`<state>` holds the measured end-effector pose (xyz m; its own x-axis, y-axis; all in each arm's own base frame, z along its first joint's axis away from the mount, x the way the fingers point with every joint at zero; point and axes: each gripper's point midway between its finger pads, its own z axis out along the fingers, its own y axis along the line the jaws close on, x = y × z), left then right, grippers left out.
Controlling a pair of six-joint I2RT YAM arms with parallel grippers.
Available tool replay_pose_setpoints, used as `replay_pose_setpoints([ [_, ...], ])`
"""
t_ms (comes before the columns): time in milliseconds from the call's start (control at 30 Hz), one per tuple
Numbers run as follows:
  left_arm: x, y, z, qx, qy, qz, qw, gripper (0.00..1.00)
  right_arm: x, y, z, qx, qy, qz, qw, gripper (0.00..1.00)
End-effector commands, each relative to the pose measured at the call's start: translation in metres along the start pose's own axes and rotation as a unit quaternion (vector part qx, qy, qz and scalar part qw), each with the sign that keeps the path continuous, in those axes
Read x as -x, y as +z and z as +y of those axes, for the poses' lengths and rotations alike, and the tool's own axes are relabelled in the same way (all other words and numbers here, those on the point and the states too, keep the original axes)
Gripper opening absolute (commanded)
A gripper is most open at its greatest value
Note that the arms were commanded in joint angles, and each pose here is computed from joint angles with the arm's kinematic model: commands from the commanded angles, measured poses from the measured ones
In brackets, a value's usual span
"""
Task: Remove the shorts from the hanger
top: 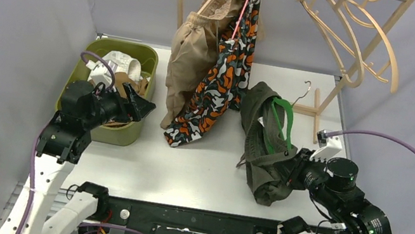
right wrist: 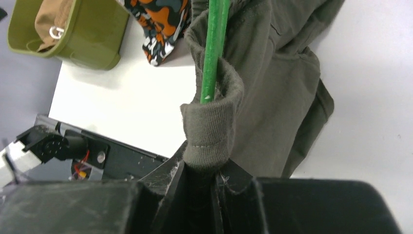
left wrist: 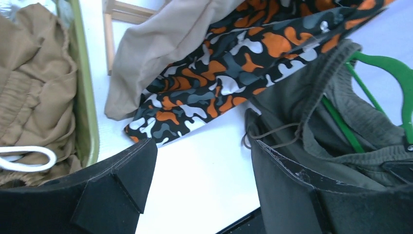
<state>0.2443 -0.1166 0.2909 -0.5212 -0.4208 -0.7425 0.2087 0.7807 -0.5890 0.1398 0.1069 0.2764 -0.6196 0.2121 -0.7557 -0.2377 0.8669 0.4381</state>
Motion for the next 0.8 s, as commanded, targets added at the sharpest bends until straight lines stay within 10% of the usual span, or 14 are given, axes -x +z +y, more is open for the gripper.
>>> replay_pose_setpoints([
  [0, 0.002, -0.004, -0.029, -0.048, 0.011, 0.016, 0.999, 0.69, 0.012, -0.024, 0.035, 0.09, -0.024, -0.01, 0.996, 0.0],
  [767, -0.103, 0.056, -0.141, -0.104, 0.06, 0.094, 0.988, 0.66, -0.063, -0.022, 0.065, 0.255, -0.115, 0.182, 0.943, 0.0],
])
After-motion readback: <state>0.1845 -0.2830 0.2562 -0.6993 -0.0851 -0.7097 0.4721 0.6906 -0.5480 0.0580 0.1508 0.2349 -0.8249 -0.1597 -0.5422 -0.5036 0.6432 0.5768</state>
